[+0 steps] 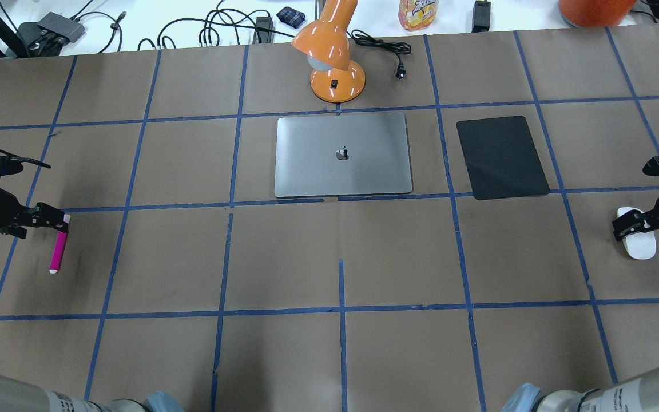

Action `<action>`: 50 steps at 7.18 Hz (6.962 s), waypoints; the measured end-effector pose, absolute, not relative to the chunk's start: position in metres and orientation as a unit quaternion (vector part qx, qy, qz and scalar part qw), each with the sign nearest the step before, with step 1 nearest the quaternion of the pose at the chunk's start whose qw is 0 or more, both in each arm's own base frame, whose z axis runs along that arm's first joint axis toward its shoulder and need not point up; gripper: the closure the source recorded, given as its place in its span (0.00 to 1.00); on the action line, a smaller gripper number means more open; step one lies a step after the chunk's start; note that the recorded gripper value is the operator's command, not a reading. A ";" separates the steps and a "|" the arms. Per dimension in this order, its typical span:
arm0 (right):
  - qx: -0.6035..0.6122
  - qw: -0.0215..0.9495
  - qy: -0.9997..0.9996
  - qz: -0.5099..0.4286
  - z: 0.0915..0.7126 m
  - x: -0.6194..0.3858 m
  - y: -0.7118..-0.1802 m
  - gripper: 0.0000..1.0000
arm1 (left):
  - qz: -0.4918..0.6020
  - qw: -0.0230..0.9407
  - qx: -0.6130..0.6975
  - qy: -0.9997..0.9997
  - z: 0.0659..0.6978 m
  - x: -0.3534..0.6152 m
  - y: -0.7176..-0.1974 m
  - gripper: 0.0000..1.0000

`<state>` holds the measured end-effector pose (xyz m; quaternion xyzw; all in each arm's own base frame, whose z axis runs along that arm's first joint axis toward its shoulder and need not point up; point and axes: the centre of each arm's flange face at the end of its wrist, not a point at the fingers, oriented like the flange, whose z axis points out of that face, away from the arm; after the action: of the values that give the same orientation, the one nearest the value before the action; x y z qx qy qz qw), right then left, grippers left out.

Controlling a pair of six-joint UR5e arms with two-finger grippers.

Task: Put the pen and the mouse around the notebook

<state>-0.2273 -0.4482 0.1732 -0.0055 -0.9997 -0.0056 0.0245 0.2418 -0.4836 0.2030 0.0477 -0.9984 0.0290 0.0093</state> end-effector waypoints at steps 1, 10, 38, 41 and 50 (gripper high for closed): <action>-0.007 0.024 -1.000 -0.005 0.174 -0.227 -0.448 0.52 | 0.033 0.005 0.044 -0.998 0.196 0.237 -0.490 0.00; 0.043 0.011 -0.998 0.036 0.272 -0.065 -0.589 0.56 | 0.026 0.007 0.019 -0.999 0.178 0.237 -0.496 0.58; -0.045 0.000 -0.998 0.033 0.517 0.168 -0.516 0.00 | -0.019 0.030 0.637 -0.770 0.189 -0.299 -0.489 1.00; -0.045 -0.001 -0.998 0.033 0.517 0.168 -0.516 0.00 | -0.016 0.034 0.637 -0.770 0.187 -0.323 -0.492 0.60; -0.044 0.000 -0.999 0.028 0.512 0.168 -0.513 0.00 | 0.023 0.051 0.382 -0.922 0.254 -0.217 -0.545 0.00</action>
<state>0.1681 -0.5134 0.5124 -0.0444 -0.9986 0.0277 -0.0001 -0.2172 -0.5454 0.2536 0.3824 -0.9223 0.0234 0.0509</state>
